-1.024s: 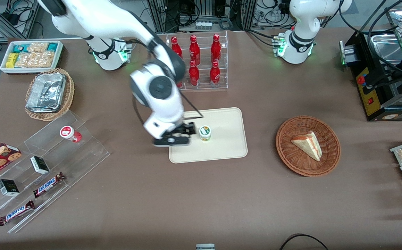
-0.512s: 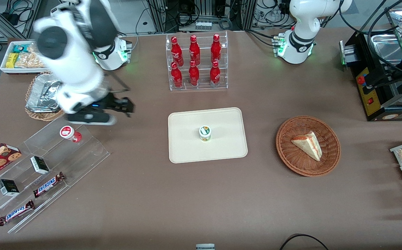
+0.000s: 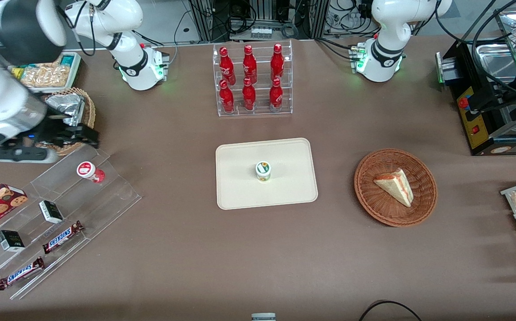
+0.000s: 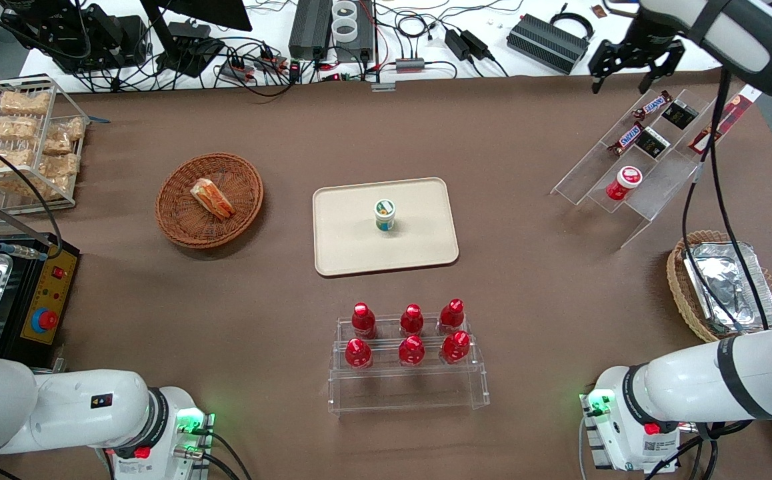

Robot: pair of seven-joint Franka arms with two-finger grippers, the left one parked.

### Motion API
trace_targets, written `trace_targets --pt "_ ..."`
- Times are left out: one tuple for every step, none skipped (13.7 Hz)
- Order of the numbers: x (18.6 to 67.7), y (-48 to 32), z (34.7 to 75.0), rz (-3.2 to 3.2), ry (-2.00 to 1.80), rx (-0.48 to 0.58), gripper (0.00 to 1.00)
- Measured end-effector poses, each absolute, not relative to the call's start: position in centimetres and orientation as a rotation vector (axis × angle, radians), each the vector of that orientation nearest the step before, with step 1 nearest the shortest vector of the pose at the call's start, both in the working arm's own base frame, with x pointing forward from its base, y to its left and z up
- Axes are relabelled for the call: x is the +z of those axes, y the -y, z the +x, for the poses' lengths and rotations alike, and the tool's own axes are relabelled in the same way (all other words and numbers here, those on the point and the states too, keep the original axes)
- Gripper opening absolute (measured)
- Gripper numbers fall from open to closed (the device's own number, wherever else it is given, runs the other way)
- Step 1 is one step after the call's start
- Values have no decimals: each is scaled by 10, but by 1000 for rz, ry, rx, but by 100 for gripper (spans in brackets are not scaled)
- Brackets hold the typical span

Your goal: Place green gum on tray

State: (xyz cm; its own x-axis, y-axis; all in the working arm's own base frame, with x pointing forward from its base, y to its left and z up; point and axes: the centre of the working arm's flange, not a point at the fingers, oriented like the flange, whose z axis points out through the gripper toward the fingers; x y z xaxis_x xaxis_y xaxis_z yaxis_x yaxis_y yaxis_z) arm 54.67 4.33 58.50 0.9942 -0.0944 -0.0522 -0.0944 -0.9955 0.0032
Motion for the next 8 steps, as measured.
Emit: trace_targets --pt "586 -29 548 3137 156 -81 100" --pt "586 -17 548 3139 161 -81 100" --pt "586 -7 549 3140 172 -79 100" --pt "588 1 550 3141 183 -73 100" --pt "589 6 551 3142 187 -71 100" --pt "589 9 553 3142 182 -72 100" --pt "587 9 553 3142 178 -75 100" --pt "585 9 555 3142 177 -80 100"
